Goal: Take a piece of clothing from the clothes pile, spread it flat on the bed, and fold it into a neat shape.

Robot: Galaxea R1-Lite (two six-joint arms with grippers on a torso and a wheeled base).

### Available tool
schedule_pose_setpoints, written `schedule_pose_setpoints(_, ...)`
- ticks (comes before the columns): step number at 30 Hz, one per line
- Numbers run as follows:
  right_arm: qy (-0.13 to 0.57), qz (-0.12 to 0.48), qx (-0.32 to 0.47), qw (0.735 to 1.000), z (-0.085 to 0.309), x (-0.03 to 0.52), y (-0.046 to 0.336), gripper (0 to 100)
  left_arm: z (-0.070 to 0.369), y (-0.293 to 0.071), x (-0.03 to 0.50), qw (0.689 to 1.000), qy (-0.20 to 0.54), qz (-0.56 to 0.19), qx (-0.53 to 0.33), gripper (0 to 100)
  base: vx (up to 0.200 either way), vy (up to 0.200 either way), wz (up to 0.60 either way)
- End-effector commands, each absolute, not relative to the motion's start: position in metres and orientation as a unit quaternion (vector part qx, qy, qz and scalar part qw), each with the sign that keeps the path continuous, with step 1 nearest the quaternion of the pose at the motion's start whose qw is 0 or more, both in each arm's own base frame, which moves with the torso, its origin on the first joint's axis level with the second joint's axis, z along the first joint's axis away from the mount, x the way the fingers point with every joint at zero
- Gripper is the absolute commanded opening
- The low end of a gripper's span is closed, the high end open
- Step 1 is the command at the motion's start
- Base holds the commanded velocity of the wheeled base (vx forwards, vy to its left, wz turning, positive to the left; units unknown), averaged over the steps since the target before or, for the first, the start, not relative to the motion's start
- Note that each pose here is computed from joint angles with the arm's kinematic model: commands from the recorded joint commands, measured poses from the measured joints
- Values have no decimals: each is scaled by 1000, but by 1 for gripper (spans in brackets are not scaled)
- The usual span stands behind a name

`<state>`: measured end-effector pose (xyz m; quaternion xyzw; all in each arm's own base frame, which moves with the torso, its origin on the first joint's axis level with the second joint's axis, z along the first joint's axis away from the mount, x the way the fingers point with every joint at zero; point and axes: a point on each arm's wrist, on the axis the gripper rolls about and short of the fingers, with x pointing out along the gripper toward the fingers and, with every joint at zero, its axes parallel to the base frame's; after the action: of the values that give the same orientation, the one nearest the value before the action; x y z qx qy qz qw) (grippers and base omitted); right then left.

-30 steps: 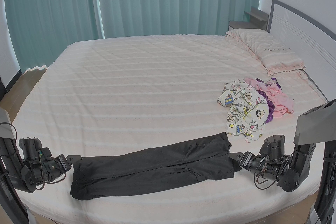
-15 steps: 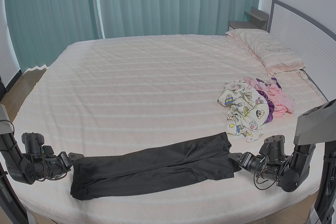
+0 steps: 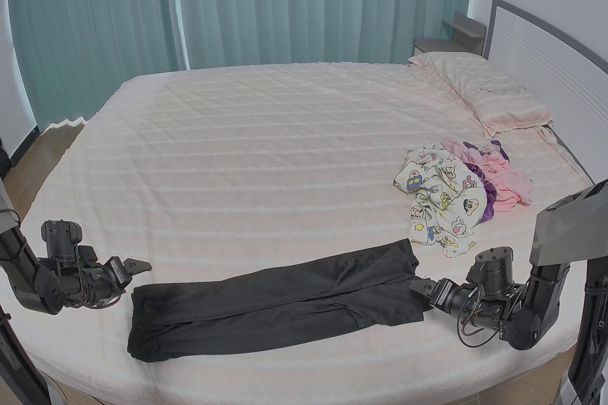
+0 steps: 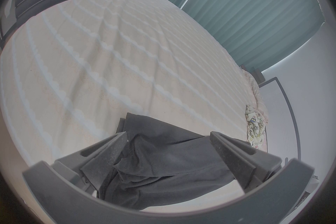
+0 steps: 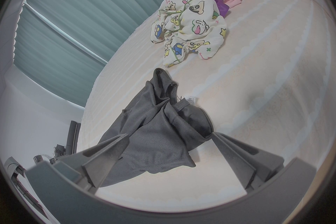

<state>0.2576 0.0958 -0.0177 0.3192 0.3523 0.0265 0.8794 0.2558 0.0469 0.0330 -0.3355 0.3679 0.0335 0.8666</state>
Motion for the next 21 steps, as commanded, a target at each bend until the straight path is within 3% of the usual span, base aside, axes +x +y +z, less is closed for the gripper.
schedule_pose_setpoints(1, 351, 27, 318, 880, -17, 257, 96, 100, 31, 43, 259, 866, 373, 31, -331, 100, 0, 0, 0)
schedule_pose_setpoints(21, 348, 34, 318, 881, -17, 254, 98, 100, 24, 26, 260, 867, 393, 50, -303, 100, 0, 0, 0)
